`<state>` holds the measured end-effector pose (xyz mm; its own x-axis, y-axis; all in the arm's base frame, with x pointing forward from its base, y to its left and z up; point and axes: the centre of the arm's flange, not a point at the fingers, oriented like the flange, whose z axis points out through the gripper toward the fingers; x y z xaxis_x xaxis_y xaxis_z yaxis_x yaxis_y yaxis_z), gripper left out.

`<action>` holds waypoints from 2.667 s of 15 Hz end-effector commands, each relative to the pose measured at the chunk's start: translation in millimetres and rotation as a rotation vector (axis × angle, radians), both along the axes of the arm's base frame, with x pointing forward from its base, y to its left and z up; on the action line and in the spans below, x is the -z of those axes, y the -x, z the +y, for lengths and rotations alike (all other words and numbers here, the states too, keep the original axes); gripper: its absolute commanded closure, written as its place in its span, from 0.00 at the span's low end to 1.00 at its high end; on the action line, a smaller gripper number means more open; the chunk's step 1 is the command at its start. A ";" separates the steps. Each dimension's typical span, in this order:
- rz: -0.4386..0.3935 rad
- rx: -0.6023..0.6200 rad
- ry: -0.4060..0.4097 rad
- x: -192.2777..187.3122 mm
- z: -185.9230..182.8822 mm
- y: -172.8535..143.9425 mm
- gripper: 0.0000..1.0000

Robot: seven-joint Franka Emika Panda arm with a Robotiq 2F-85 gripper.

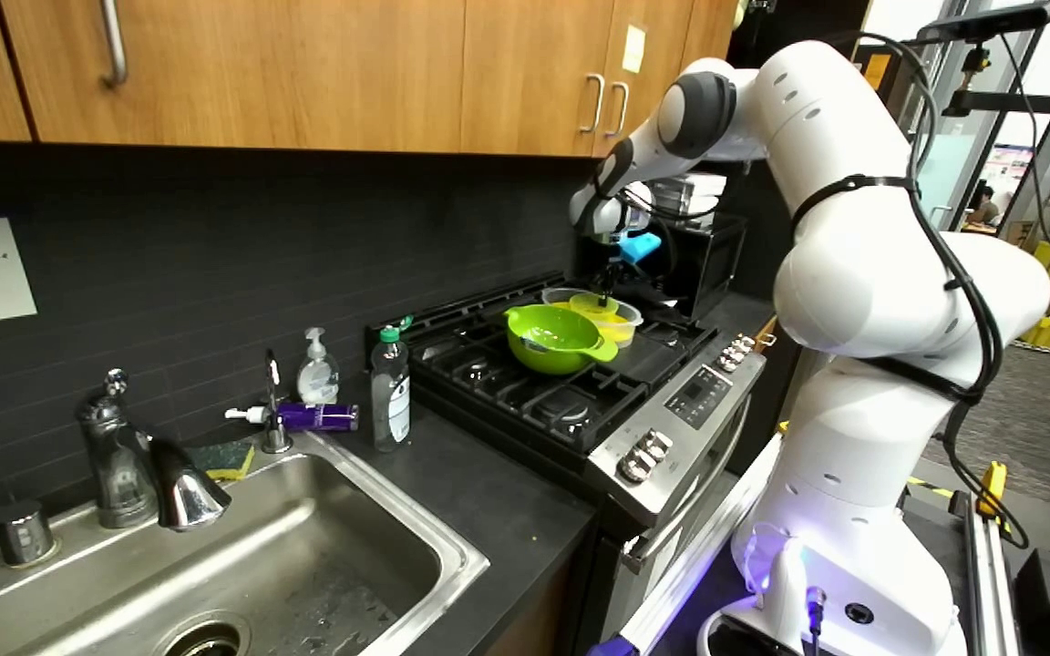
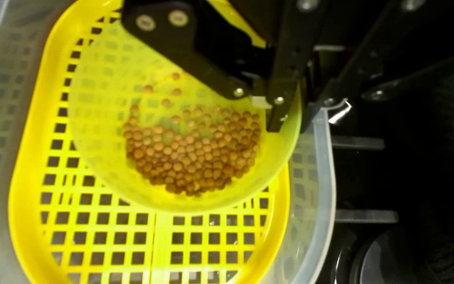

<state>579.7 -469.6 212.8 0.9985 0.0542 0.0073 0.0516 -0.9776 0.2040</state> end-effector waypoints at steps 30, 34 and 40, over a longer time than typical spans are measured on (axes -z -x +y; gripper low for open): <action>-0.035 0.186 0.112 -56.4 31.9 82.2 0.41; -0.031 0.167 0.094 -51.3 35.4 77.7 0.13; -0.020 0.100 0.112 -45.4 38.3 66.9 0.00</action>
<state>508.8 -435.6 256.1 0.9932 -0.1078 0.0450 -0.1162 -0.9511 0.2861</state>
